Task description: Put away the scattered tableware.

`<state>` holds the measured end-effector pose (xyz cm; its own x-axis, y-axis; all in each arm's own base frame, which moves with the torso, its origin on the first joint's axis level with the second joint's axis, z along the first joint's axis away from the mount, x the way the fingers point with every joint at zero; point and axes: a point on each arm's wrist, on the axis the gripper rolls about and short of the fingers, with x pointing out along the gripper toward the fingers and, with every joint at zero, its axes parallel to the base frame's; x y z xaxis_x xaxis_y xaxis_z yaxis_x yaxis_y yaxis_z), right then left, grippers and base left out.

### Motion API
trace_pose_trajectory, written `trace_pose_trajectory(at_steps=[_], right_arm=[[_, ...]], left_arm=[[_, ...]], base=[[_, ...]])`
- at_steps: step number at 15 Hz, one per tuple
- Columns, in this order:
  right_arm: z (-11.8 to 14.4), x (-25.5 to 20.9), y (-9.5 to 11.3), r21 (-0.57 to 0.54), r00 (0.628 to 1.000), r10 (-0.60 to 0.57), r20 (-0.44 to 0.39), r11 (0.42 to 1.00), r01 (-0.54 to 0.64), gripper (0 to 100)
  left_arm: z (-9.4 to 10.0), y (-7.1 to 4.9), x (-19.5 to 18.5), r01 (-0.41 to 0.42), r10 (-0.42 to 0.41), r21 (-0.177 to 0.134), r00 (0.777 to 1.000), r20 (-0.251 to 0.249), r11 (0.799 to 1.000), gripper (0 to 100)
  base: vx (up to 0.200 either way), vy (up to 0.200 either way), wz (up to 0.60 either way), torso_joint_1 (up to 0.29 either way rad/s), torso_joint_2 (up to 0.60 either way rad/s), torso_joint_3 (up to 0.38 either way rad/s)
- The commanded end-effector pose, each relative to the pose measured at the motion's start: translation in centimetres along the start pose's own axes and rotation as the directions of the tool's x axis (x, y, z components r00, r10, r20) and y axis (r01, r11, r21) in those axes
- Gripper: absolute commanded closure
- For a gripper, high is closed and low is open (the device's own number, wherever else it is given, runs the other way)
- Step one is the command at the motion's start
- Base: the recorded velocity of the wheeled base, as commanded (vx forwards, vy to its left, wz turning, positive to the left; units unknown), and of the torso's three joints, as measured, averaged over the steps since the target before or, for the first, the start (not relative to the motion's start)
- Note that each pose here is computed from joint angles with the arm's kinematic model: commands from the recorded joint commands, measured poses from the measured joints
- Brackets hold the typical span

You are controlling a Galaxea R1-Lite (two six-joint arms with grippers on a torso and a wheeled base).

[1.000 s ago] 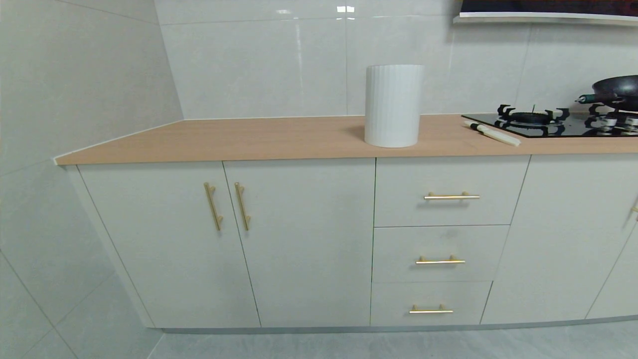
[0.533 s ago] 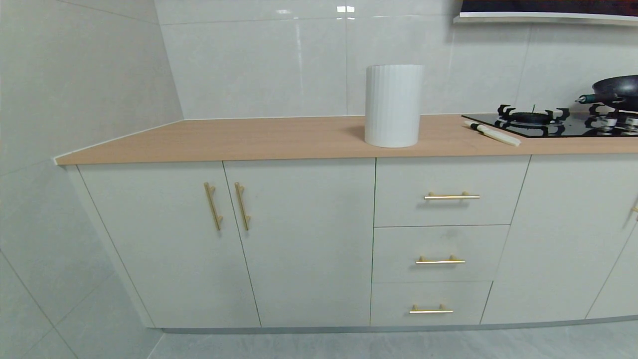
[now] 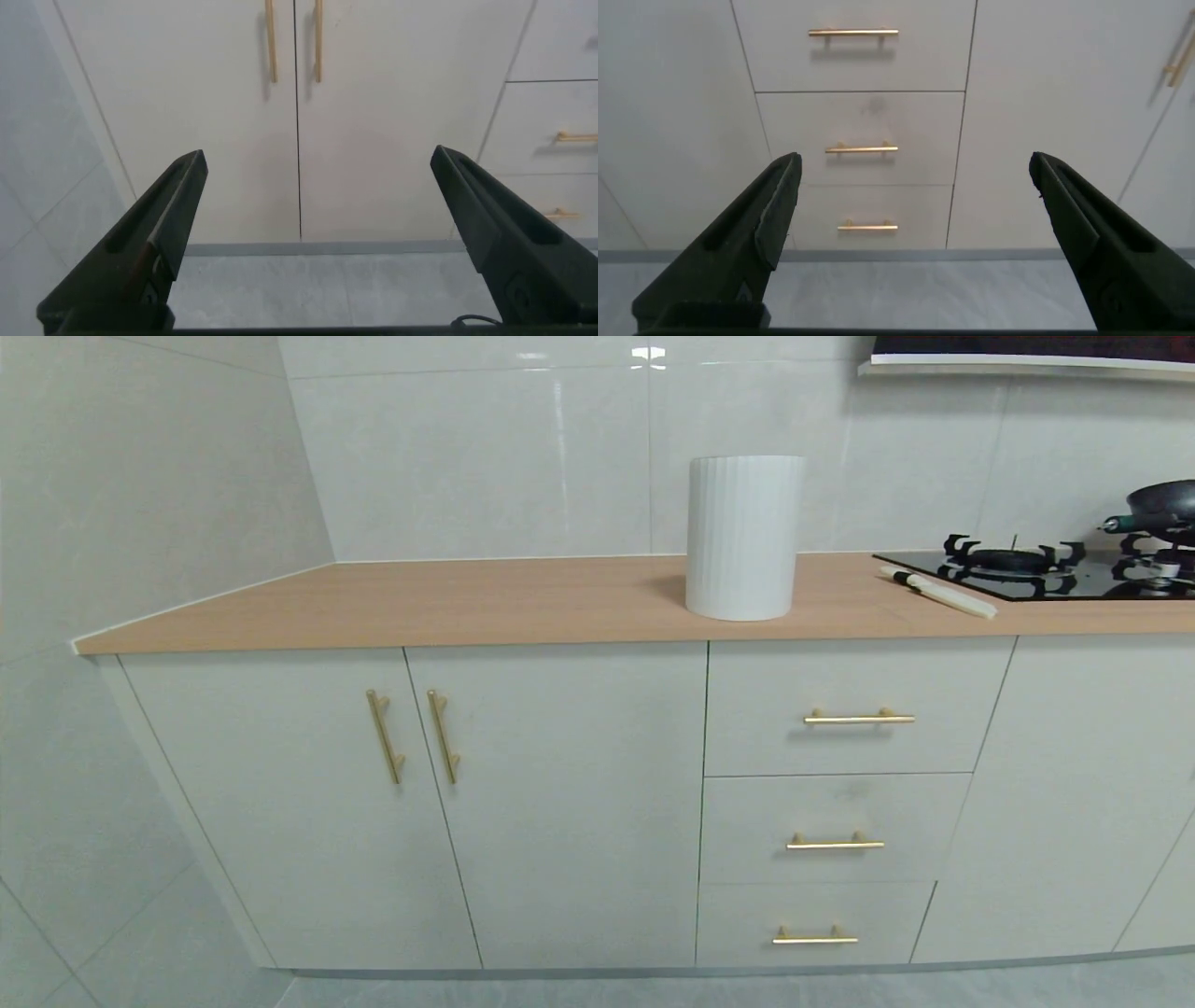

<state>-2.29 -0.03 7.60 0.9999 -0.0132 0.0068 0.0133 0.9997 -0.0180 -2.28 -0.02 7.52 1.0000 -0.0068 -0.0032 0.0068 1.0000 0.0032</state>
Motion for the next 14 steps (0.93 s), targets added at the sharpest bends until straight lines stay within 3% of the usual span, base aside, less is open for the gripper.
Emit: trace_pose_trajectory(at_steps=[1, 13, 14], right_arm=[[0.0, 0.01, 0.0, 0.001, 1.0, -0.001, -0.002, 1.0, 0.001, 0], [0.0, 0.02, 0.0, 0.015, 1.0, -0.001, -0.004, 1.0, 0.001, 0], [0.0, 0.02, 0.0, 0.013, 1.0, -0.001, -0.004, 1.0, 0.001, 0]], left_arm=[[0.0, 0.0, 0.0, -0.001, 0.001, -0.002, 1.0, 0.0, 1.0, 0], [0.0, -0.01, 0.0, 0.001, -0.001, -0.002, 1.0, 0.0, 1.0, 0], [0.0, -0.01, 0.0, 0.001, -0.001, -0.002, 1.0, 0.0, 1.0, 0]], base=[[0.2, 0.0, 0.0, 0.002, 0.01, 0.002], [0.2, 0.0, 0.0, 0.004, 0.0, 0.002], [0.0, 0.0, 0.0, 0.0, 0.0, 0.0]])
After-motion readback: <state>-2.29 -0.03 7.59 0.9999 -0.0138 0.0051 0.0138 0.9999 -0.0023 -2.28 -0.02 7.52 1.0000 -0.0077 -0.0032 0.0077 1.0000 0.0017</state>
